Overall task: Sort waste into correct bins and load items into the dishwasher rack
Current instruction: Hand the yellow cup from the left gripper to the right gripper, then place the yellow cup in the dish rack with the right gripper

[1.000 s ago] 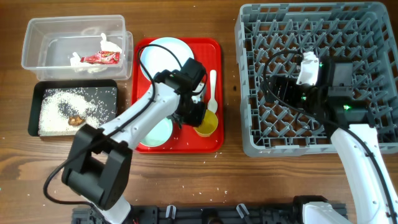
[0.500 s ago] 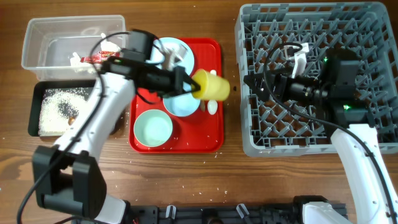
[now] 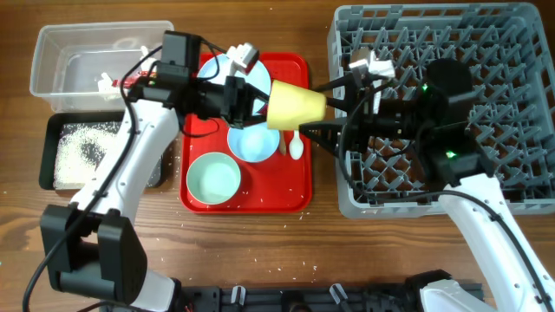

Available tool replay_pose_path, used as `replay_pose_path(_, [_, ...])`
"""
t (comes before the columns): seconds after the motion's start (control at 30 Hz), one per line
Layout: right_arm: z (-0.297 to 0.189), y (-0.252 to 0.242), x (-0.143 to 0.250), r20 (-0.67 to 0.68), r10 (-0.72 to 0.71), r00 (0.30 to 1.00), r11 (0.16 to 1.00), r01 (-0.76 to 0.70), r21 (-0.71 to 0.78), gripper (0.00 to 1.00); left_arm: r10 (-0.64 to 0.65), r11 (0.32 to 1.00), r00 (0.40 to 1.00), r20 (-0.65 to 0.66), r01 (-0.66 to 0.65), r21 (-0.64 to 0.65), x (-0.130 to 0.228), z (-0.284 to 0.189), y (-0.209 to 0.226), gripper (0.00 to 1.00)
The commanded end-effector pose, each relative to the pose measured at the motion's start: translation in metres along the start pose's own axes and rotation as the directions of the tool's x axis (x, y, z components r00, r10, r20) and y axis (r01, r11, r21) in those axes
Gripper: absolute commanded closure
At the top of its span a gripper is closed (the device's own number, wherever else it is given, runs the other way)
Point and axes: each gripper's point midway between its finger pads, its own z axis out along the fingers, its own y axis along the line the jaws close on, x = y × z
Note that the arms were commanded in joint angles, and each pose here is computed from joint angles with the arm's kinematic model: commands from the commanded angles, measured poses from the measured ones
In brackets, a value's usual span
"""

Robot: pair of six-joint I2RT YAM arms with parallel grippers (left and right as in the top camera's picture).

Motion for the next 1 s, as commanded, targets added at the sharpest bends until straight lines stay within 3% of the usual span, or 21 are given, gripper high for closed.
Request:
replay_pose_path(0.0, [0.01,0.001,-0.002,-0.002,-0.014,1.0,1.0,0.014,-0.001,0.2,0.013,0.999,0.999,-0.046,-0.011,0.04,0.008,0.011,-0.016,0.96])
replay_pose_path(0.13, [0.012,-0.002,0.001,-0.01,0.018,1.0,1.0,-0.018,-0.004,0.27,-0.009,0.999,0.999,-0.047,0.011,0.039,0.008,0.012,-0.016,0.96])
replay_pose_path(0.23, [0.012,0.005,0.008,-0.033,-0.004,0.999,0.999,0.003,-0.047,0.16,-0.01,0.999,0.999,-0.04,0.012,0.037,0.007,0.009,-0.016,0.96])
replay_pose_path(0.33, [0.011,0.008,0.009,-0.038,-0.017,0.999,0.998,0.014,-0.069,0.16,-0.011,0.999,0.999,-0.03,0.012,0.035,0.005,0.006,-0.016,0.96])
replay_pose_path(0.63, [0.001,0.008,0.006,-0.03,-0.042,0.999,0.994,0.038,-0.098,0.36,-0.01,0.999,1.0,-0.03,0.011,0.035,0.005,0.006,-0.015,0.95])
replay_pose_path(0.7, [0.001,0.008,0.006,-0.028,-0.053,0.998,0.994,0.05,-0.099,0.4,-0.014,0.999,0.999,-0.03,0.015,0.035,0.005,0.006,-0.015,0.76])
replay_pose_path(0.77, [-0.001,0.007,0.006,-0.026,-0.051,0.998,0.994,0.048,-0.094,0.42,-0.014,0.999,0.999,-0.03,0.015,0.035,0.006,0.006,-0.015,0.66])
replay_pose_path(0.9, [-0.015,-0.006,0.001,-0.009,-0.011,1.0,0.998,0.011,-0.055,0.5,-0.014,0.999,0.999,-0.03,0.015,0.035,0.005,0.006,-0.015,0.55])
replay_pose_path(0.97, [-0.04,-0.033,-0.001,0.023,0.076,0.997,0.996,-0.078,0.052,0.54,-0.013,0.999,1.0,-0.026,0.014,0.03,0.005,0.005,-0.015,0.47])
